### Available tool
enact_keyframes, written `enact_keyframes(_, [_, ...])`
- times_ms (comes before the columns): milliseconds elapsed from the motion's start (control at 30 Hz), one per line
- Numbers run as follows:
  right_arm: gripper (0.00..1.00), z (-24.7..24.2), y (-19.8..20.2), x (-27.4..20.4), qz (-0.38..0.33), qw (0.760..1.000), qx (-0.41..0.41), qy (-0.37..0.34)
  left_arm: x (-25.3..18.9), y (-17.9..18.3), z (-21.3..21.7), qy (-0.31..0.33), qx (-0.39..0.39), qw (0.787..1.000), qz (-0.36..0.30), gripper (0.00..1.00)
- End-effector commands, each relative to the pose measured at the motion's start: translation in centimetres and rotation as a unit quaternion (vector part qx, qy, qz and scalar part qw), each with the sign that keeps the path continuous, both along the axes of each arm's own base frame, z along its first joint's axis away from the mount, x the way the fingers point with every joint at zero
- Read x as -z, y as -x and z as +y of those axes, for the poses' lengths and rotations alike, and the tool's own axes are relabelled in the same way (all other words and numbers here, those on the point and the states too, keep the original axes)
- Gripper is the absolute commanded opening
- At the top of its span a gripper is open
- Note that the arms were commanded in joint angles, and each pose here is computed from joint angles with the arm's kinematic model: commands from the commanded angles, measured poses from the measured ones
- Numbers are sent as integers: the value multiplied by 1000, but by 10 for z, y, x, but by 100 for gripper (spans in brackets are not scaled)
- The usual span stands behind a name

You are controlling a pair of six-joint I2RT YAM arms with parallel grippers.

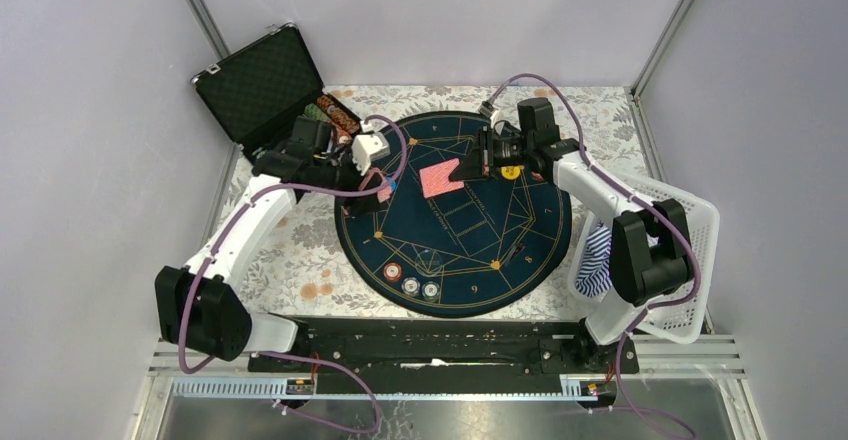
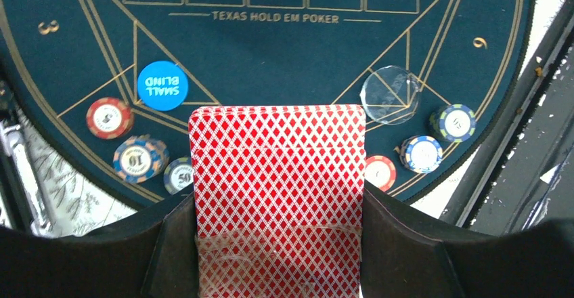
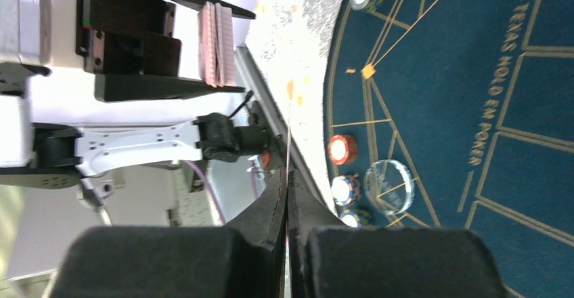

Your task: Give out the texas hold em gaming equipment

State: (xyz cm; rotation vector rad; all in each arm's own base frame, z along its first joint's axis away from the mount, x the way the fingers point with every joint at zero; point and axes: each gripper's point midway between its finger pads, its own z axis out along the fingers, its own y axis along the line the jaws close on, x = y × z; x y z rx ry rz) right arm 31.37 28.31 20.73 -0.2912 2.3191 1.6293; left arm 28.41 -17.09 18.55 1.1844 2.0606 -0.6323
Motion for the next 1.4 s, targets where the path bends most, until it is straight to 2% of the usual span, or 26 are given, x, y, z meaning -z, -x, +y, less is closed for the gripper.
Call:
enact_keyframes(0, [0,-6,-21,-2,-92,995,3,47,-40,-17,10,34,-17,998,-51,0])
enact_keyframes(133, [0,-5,-36,11,-113,991,8,73,-41,-27,29,46,-53,997,-42,0])
enact_keyframes(300, [0,7,-63,25,-169,975,2,147,-41,-37,50,51,-89,994,-44,0])
enact_keyframes(467, [0,26,-95,41,-272,935,-1,225,-45,-41,64,58,-108,991,-52,0])
enact_keyframes(633, [0,50,-126,52,-373,885,-12,278,-50,-46,74,71,-123,988,-55,0])
enact_keyframes(833, [0,77,-165,59,-427,840,5,335,-55,-51,84,73,-145,985,-63,0])
enact_keyframes(1033, [0,100,-193,66,-453,811,29,368,-60,-57,98,75,-171,980,-75,0])
enact_keyframes(1167, [0,107,-205,75,-461,799,32,385,-62,-58,103,76,-177,978,-78,0])
enact_keyframes(1233, [0,109,-204,77,-458,801,31,385,-62,-58,105,76,-179,978,-78,0])
enact_keyframes(1300, [0,111,-200,71,-449,812,33,372,-62,-58,105,76,-179,978,-78,0])
enact_keyframes(1367, [0,114,-191,63,-426,839,31,337,-61,-58,105,78,-178,978,-77,0])
